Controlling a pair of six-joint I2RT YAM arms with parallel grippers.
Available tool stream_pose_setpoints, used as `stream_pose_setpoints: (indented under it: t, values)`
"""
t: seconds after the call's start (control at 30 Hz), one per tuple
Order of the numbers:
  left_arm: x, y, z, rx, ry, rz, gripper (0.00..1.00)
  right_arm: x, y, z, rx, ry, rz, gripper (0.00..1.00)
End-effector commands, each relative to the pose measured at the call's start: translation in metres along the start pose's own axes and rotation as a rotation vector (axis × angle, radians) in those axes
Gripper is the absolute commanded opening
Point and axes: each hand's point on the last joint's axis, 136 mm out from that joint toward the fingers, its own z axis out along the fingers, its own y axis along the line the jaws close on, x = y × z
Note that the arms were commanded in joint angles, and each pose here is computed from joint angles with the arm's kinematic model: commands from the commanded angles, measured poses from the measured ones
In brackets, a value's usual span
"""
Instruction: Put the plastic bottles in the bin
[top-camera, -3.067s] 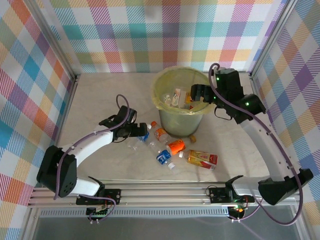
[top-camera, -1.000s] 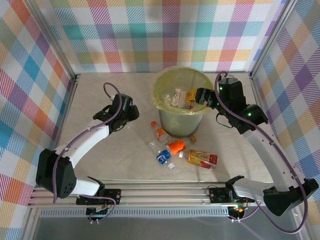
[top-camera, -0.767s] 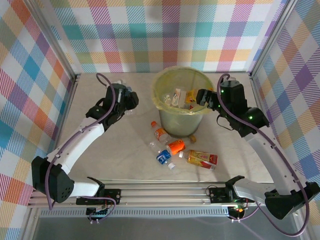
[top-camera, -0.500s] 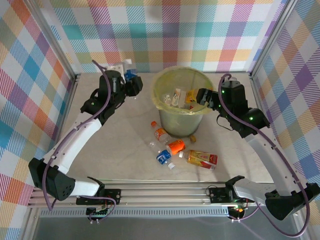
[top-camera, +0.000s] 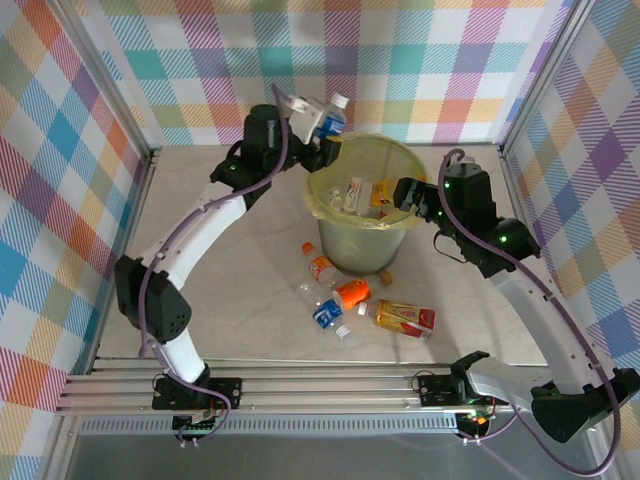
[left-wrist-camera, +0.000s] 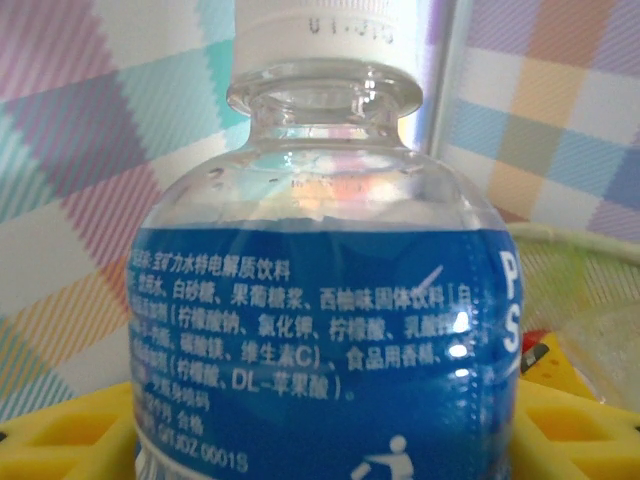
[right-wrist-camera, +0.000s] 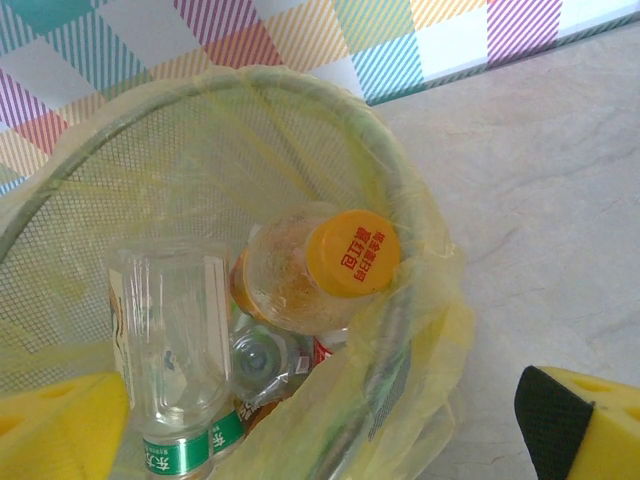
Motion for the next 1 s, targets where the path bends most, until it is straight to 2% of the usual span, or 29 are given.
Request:
stream_pose_setpoints:
  t: [0.0, 0.2, 0.4, 0.63, 0.97]
  values:
    - [-0.027, -0.021, 0.009, 0.104, -0.097, 0.195, 0.66, -0.005, 0.001, -0.008, -0.01, -0.034, 0.019, 1.0]
    - [-0.013, -0.024, 0.039, 0.148, -0.051, 0.26, 0.69, -0.006, -0.003, -0.013, -0.001, -0.046, 0.026, 1.0]
    - [-0.001, -0.036, 0.055, 0.21, -0.013, 0.341, 0.75, -0.007, -0.005, -0.016, 0.005, -0.05, 0.026, 1.0]
    - [0.008, -0.048, 0.057, 0.269, 0.011, 0.36, 0.8, -0.008, -0.007, -0.019, 0.013, -0.059, 0.024, 1.0]
    - [-0.001, -0.046, 0.051, 0.251, -0.001, 0.35, 0.81, -0.006, -0.009, -0.021, 0.021, -0.047, 0.021, 0.99]
